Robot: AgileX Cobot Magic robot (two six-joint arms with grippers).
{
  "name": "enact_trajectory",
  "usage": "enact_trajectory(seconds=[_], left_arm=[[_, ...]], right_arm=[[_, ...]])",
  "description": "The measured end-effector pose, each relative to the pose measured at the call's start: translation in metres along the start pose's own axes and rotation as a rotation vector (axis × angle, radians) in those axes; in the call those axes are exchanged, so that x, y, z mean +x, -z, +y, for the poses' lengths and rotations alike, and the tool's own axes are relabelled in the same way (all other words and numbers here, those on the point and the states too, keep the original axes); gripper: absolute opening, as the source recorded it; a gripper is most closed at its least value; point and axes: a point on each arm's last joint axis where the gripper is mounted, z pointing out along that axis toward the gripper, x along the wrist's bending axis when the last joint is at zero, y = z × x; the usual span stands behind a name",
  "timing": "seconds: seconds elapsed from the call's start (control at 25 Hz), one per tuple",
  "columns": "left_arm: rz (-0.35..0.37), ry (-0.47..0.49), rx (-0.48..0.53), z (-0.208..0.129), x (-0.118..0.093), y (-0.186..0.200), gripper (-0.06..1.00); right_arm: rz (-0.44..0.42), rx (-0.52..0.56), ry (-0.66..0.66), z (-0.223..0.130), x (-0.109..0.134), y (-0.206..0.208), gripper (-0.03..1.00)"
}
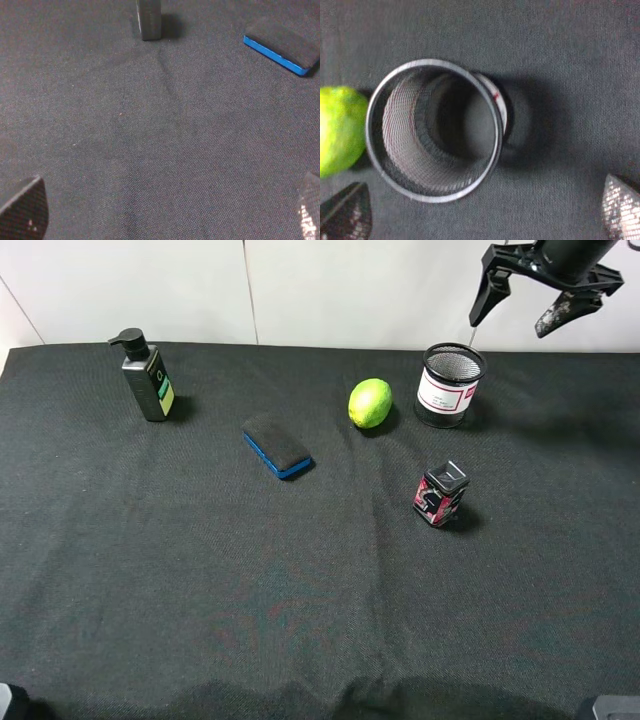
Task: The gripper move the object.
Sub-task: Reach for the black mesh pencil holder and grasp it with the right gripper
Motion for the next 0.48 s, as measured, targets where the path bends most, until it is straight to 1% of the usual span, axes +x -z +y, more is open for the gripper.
enact_trajectory(seconds=[0.48], left_arm=[[0.000,0.000,0.000,0.000,0.000,0.000,1.00]], right_arm=[[-0.003,0.047,-0.010,0.002,-0.010,-0.047,0.69]])
